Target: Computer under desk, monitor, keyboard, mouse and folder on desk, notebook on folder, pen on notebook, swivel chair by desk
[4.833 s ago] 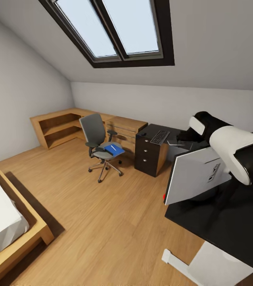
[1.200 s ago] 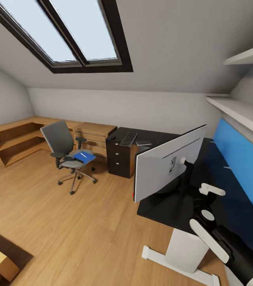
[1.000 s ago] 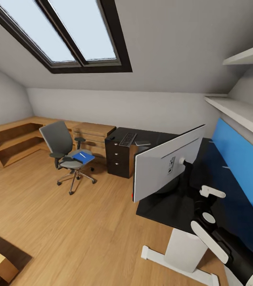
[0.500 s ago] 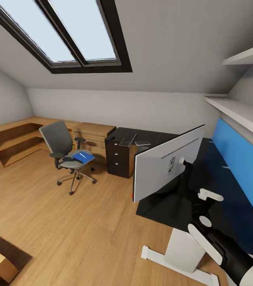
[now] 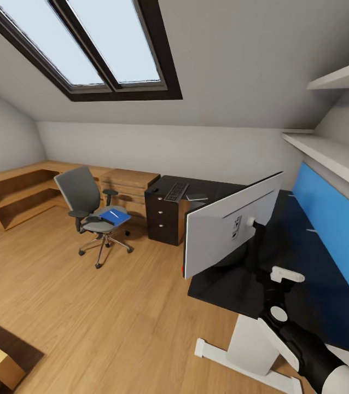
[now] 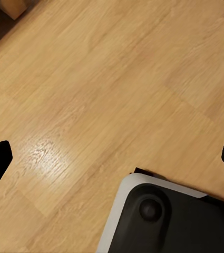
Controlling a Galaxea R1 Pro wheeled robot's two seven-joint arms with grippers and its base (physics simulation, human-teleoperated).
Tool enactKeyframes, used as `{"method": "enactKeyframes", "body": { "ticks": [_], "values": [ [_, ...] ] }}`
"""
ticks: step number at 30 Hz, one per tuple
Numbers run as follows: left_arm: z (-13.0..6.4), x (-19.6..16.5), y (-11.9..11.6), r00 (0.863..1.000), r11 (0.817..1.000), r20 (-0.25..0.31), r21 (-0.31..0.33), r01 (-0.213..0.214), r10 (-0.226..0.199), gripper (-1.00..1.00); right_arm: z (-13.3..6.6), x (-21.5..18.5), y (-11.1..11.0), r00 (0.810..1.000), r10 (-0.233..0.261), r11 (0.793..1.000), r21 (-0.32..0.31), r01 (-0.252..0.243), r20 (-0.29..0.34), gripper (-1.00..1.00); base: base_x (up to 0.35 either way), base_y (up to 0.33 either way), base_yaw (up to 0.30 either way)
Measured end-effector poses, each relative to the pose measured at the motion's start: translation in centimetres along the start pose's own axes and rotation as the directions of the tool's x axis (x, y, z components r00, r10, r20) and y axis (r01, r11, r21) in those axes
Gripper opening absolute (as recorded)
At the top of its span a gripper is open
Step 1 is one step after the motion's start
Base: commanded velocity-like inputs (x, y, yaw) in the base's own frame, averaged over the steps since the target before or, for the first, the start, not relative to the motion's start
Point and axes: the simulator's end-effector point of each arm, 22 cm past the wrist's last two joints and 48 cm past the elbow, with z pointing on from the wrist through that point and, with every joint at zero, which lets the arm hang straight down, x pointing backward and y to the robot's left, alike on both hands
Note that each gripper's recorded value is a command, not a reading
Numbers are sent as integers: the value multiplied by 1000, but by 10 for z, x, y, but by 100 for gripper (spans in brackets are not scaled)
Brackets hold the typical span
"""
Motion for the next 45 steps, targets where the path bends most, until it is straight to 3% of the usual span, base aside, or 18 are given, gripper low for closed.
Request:
{"method": "enactKeyframes", "body": {
  "ticks": [10, 17, 23, 28, 34, 35, 37, 38, 39, 41, 45],
  "values": [
    [0, 0, 0, 1000, 1000, 1, -1, 0, 0, 100, 2, 60, 8, 990, -99, 985, -152, 83, -102, 100, 0, 0, 0],
    [0, 0, 0, 1000, 1000, 0, 0, 1, -1, 100, 9, 96, 7, 973, -141, 972, -214, 102, -181, 100, 0, 0, 0],
    [0, 0, 0, 1000, 1000, 1, 0, 1, -1, 100, 20, 117, 3, 956, -160, 963, -251, 97, -245, 100, 0, 0, 0],
    [0, -3, -1, 1000, 1000, 14, 2, 0, 0, 100, 27, 127, 2, 946, -142, 955, -293, 53, -293, 100, 0, 0, 0],
    [1, -30, -8, 993, 1000, 116, 19, 0, -2, 100, 30, 124, 1, 950, -113, 954, -298, 23, -290, 100, 0, 0, 0],
    [4, -48, -14, 987, 1000, 158, 30, 4, -9, 100, 30, 123, 1, 951, -111, 954, -298, 21, -289, 100, 0, 0, 0],
    [14, -120, -44, 961, 996, 275, 90, 7, -31, 100, 30, 121, 6, 953, -105, 954, -299, 15, -285, 100, 0, 0, 0],
    [16, -135, -53, 958, 994, 286, 109, 3, -34, 100, 30, 121, 8, 953, -102, 954, -300, 12, -285, 100, 0, 0, 0],
    [19, -153, -70, 963, 990, 268, 142, -9, -29, 100, 29, 120, 13, 954, -96, 954, -301, 7, -284, 100, 0, 0, 0],
    [17, -178, -117, 989, 973, 149, 228, -42, 8, 100, 29, 118, 16, 956, -81, 961, -277, 0, -280, 100, 0, 0, 0],
    [8, -167, -152, 996, 951, 61, 298, -75, 59, 100, 30, 104, 24, 975, -45, 968, -252, -12, -218, 100, 0, 0, 0]
  ]
}}
